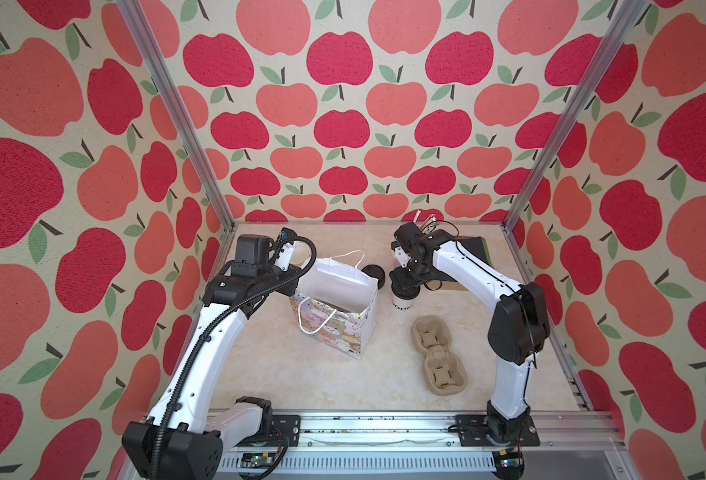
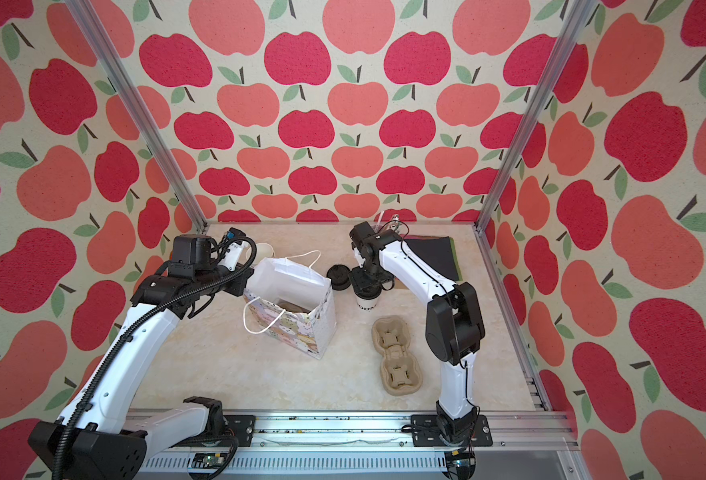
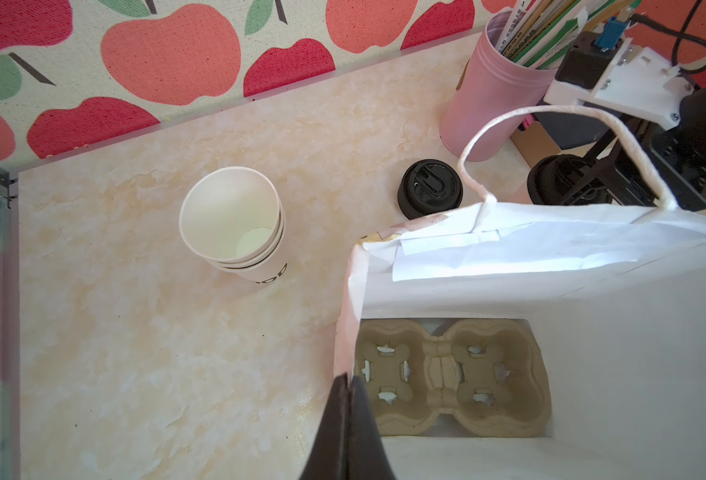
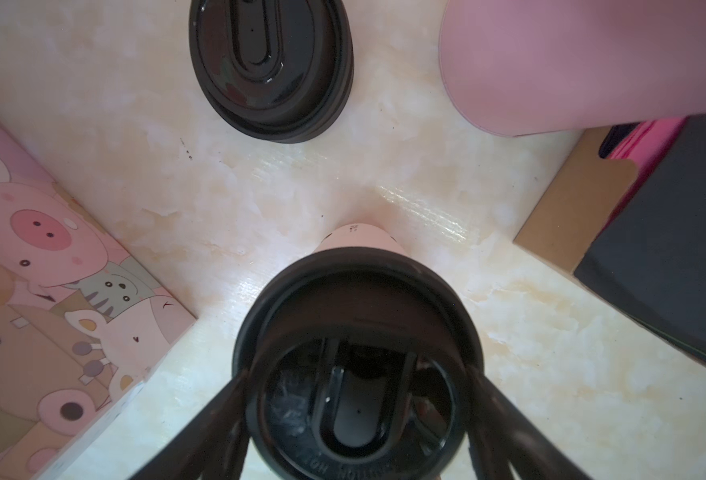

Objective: Pack the takeout coffee
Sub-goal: 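Lower the right gripper and close it on the coffee cup's black lid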

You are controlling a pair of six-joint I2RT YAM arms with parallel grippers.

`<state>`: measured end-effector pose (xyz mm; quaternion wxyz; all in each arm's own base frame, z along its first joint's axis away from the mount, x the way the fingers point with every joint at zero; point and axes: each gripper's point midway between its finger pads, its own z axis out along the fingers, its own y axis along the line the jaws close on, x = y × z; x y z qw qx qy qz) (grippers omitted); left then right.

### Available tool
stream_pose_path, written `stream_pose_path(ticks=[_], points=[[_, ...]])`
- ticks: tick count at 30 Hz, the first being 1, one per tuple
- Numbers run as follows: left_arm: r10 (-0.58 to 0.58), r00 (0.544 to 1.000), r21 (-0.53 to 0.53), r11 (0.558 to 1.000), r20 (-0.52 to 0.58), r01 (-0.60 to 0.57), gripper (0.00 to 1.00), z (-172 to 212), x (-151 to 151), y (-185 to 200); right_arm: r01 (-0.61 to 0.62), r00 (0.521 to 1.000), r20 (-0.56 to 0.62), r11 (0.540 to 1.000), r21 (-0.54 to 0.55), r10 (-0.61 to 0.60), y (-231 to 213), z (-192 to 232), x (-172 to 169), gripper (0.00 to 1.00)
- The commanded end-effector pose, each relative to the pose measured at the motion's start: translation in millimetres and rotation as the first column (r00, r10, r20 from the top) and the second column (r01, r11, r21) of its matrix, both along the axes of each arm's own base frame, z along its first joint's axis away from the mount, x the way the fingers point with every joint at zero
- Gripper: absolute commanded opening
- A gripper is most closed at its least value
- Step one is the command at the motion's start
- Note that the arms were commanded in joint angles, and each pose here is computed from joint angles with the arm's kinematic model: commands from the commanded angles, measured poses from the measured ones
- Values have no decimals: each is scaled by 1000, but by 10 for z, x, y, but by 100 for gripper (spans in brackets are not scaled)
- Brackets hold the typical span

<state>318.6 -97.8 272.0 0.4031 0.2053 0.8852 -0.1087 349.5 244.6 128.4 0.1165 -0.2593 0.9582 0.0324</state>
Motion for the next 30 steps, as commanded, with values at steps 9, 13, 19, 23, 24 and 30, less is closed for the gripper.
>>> stream_pose_path(ticks=[9,13,19,23,24,30], points=[[-6,1000,-16,1000,-23,5,0,-53,-38,-5,-3,994,-106,992,-123,-10,-226,-501,-165,80],[-6,1000,-16,1000,-23,6,0,-55,-37,-6,-7,993,-115,990,-139,-9,-258,-555,-187,80],[-7,1000,-15,1000,-23,7,0,-55,-28,-7,-8,992,-123,989,-150,-11,-281,-601,-203,74],[-7,1000,-17,1000,-23,7,0,-50,-22,-7,-9,993,-116,989,-147,-9,-272,-572,-199,72],[-8,1000,-17,1000,-22,7,0,-45,-16,-10,-7,994,-110,990,-144,-9,-269,-551,-187,71],[-10,1000,-19,1000,-23,10,0,-52,-9,-16,-3,997,-81,993,-116,-7,-229,-431,-153,70]])
